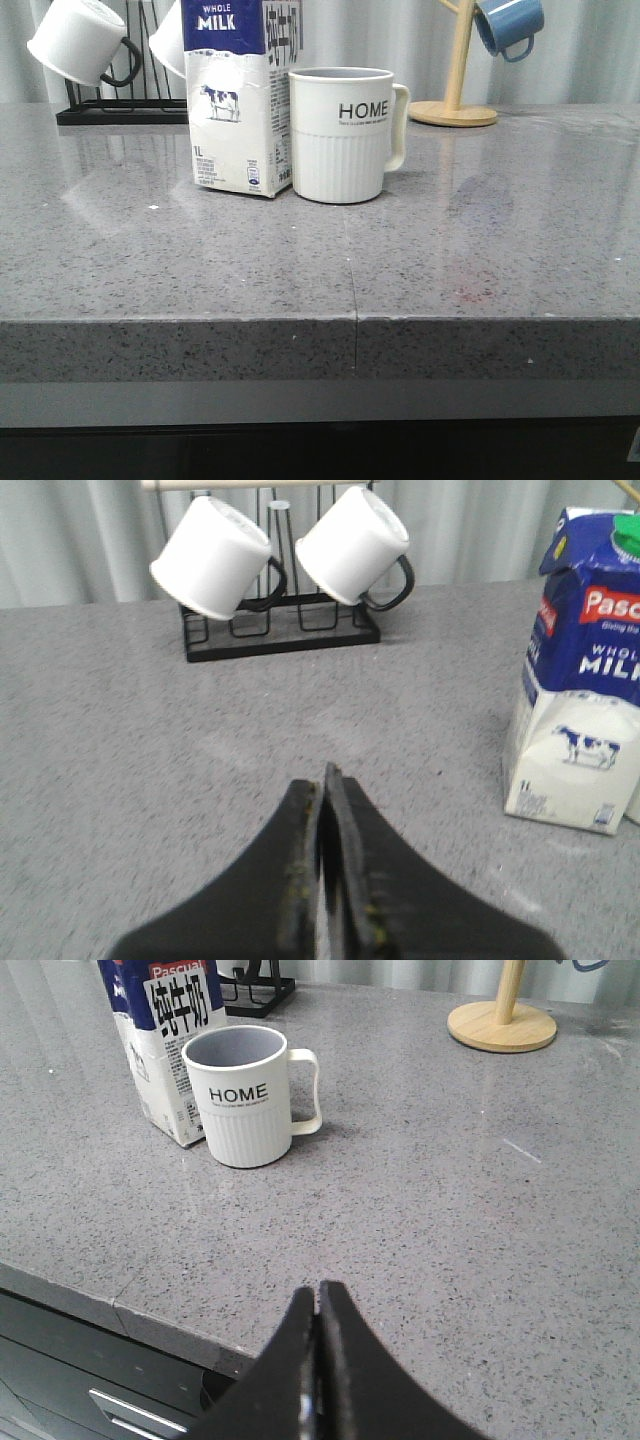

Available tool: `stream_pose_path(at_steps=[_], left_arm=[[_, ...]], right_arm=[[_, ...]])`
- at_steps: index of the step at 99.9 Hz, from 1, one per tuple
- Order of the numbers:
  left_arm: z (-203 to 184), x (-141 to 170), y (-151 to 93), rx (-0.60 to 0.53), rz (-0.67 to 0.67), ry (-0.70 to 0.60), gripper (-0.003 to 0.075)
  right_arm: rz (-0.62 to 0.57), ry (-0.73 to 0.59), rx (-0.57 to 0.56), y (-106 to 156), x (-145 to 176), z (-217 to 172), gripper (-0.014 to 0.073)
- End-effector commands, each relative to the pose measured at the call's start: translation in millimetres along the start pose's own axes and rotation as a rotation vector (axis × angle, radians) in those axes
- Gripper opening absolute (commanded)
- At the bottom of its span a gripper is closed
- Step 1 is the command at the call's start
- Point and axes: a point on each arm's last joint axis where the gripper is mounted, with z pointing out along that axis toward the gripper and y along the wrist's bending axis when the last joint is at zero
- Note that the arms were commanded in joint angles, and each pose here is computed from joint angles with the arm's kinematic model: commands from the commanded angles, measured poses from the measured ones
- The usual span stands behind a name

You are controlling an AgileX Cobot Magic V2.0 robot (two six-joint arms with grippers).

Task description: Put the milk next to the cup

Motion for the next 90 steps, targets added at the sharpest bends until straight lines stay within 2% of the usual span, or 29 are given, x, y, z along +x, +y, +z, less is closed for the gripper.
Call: stream_pose_path(at_steps=[1, 16, 37, 47, 90], left_arm=[[-14.6, -4.5, 1.9, -0.021, -0.002, -0.077, -0.0021], [-32.8, 13.1, 2.5, -0.032, -0.001, -0.082, -0.0021], [-58.1, 32.8, 0.9, -0.028, -0.04, -0.158, -0.0021], [-65.9, 44.0, 1.3, -0.038, -0.004, -0.173, -0.0021], [-61.8, 100.2, 5.1, -0.053, 0.0, -0.206, -0.0021]], right_arm=[[0.0, -0.091, -0.012, 1.6, -13.8, -2.6, -0.0076], [0.0, -0.091, -0.012, 1.6, -13.8, -2.6, -0.0076], [0.0, -0.091, -0.012, 1.6, -13.8, -2.6, -0.0076], [0.0, -0.091, -0.012, 1.6, -13.8, -2.6, -0.0076], [0.0, -0.091, -0.012, 1.6, -13.8, -2.6, -0.0076]])
